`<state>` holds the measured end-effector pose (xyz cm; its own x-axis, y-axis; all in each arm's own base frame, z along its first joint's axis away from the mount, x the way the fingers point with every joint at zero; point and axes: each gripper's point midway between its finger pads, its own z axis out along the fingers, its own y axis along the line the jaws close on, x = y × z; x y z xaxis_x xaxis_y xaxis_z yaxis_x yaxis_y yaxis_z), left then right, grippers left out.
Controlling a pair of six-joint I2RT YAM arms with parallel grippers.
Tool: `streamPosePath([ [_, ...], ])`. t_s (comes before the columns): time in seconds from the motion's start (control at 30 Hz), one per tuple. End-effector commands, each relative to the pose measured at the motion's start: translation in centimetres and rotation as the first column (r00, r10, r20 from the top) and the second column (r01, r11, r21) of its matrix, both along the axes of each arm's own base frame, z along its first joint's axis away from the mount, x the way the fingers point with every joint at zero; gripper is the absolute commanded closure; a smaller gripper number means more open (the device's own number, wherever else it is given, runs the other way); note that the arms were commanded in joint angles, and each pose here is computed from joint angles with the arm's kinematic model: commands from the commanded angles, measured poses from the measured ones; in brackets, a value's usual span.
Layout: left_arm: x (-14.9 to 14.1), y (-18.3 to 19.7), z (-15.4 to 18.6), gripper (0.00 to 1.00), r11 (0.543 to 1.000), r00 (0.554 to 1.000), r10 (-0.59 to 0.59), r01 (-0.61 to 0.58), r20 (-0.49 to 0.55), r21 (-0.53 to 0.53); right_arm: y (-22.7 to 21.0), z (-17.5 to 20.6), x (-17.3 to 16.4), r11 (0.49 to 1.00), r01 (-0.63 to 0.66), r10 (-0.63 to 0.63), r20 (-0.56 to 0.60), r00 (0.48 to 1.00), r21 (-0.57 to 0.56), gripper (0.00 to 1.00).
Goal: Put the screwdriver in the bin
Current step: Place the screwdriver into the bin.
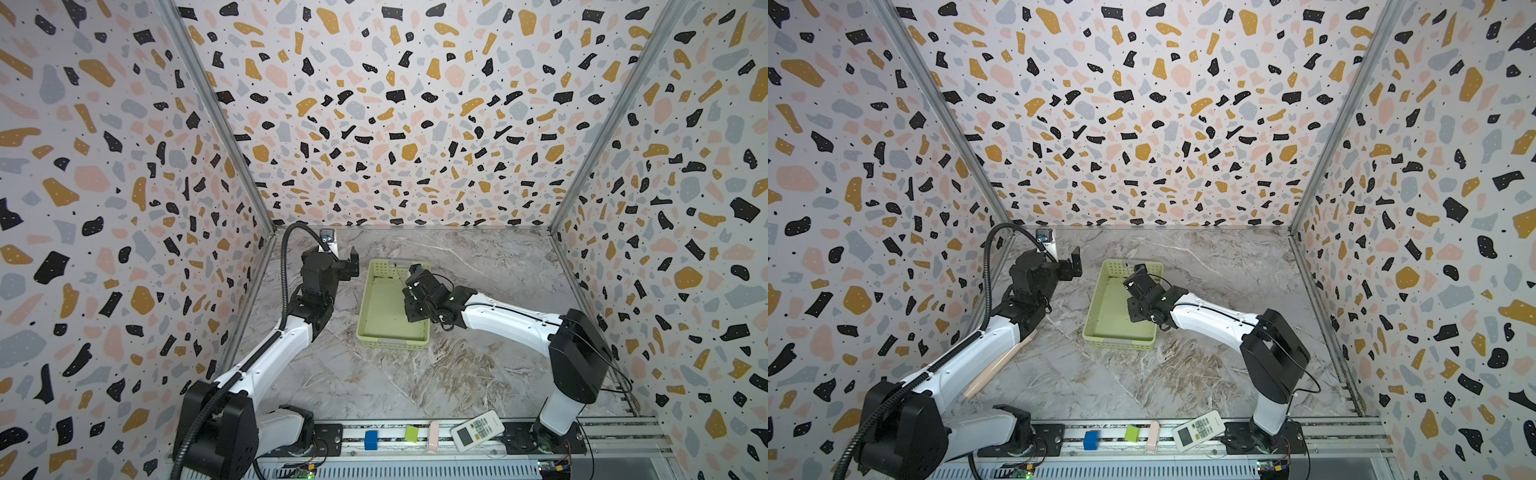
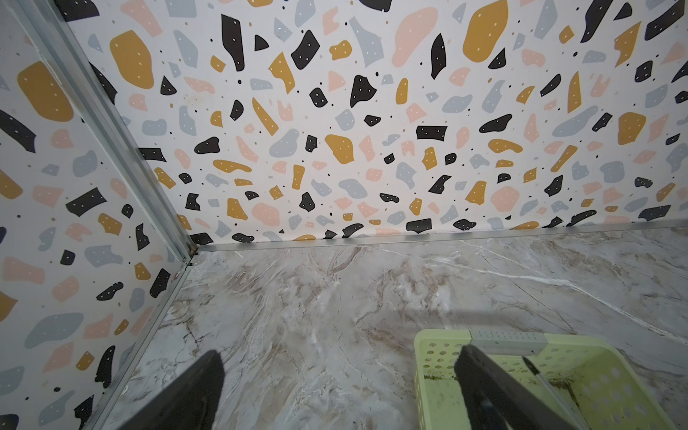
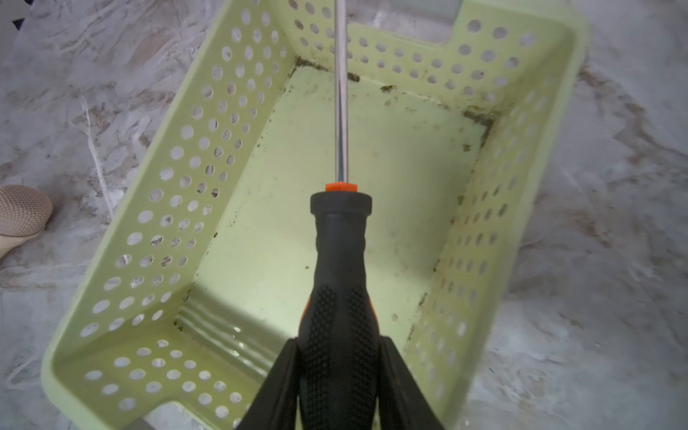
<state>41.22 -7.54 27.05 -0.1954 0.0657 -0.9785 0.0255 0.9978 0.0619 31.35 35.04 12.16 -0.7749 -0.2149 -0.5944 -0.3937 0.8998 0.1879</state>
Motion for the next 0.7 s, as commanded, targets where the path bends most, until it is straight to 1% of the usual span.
streamPosePath([
  [0.0, 0.3, 0.0, 2.2, 0.01, 1.000, 0.999, 0.009, -0.010, 0.050, 0.012, 2.3, 1.4, 0.7, 0.998, -0.032, 0.031, 0.029, 0.999, 0.056, 0.75],
  [0.23, 0.4, 0.2, 2.1, 0.00, 1.000, 0.999, 0.020, -0.021, 0.047, 0.021, 3.7, -1.3, 1.0, 0.998, -0.053, 0.054, -0.014, 0.998, 0.039, 0.74],
  [0.67, 0.5, 0.3, 1.9, 0.00, 0.999, 0.999, 0.025, -0.026, 0.041, 0.028, 3.9, -3.6, 0.9, 0.998, -0.061, 0.062, -0.049, 0.997, 0.017, 0.72],
])
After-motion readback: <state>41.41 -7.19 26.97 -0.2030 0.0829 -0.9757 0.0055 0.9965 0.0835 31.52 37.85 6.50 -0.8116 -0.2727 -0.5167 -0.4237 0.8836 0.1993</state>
